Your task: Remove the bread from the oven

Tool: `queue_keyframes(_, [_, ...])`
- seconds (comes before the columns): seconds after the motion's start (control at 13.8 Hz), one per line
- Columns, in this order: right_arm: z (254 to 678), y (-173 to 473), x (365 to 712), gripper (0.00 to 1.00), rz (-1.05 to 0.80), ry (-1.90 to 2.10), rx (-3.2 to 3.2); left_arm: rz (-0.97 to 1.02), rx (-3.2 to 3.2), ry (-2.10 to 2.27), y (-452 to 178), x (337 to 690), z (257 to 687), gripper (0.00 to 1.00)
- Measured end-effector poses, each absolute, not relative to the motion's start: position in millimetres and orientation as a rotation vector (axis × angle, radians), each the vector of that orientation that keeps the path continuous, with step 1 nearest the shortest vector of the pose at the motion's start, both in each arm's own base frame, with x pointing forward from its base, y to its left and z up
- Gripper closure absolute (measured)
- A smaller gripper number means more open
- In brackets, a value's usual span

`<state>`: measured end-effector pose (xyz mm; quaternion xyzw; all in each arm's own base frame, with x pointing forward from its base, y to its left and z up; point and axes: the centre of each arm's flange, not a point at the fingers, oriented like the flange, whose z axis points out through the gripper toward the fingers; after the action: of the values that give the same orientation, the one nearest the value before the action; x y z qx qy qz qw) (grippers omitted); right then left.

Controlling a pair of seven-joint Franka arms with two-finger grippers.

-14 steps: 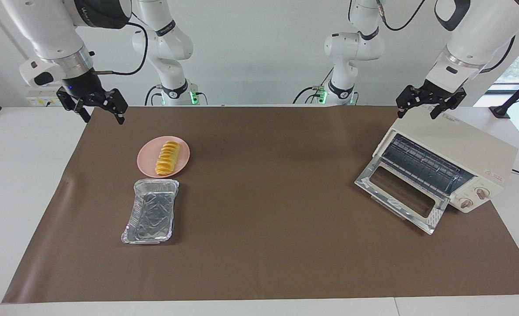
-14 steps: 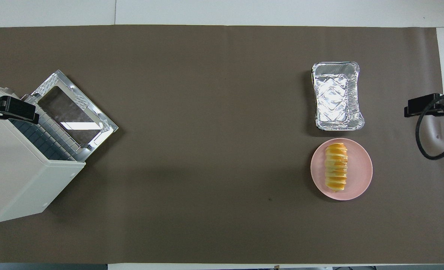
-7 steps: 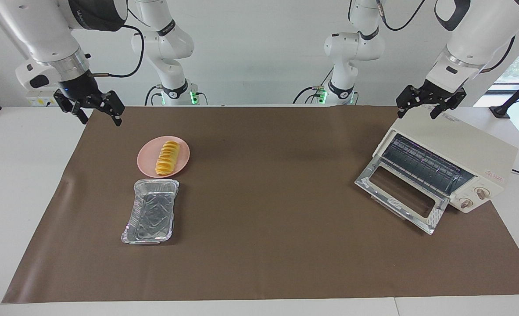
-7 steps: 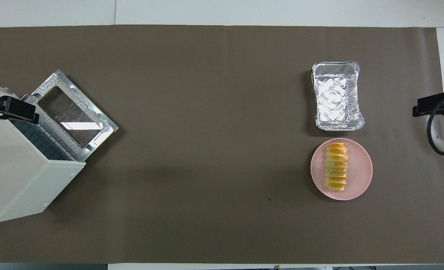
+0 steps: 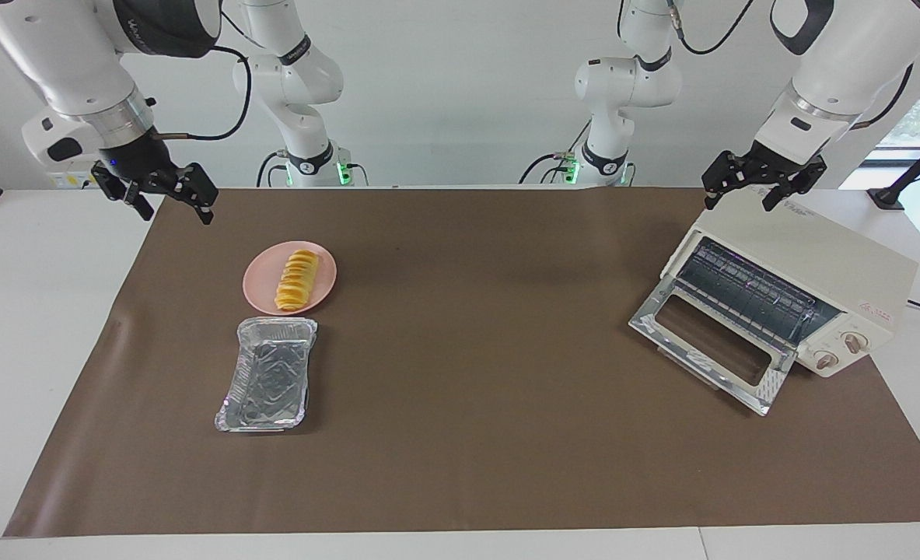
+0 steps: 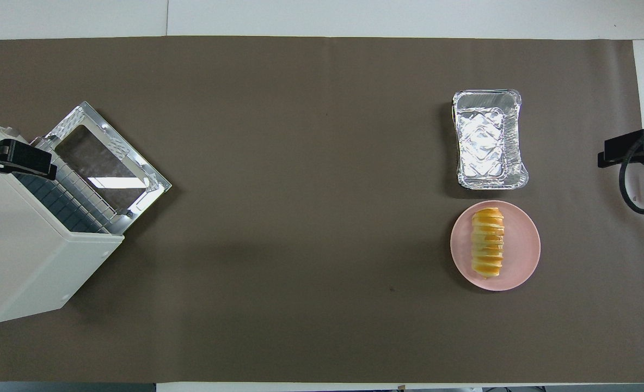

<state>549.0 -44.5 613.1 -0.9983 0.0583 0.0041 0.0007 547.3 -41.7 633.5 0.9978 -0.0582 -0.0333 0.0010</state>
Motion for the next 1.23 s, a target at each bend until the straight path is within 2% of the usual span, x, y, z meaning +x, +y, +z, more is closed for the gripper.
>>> queue_keyframes(1.23, [610.9, -47.7, 548.3, 0.0, 0.024, 0.194, -3.134, -0.104, 3.133, -0.183, -41.7, 547.3, 633.5, 0.0])
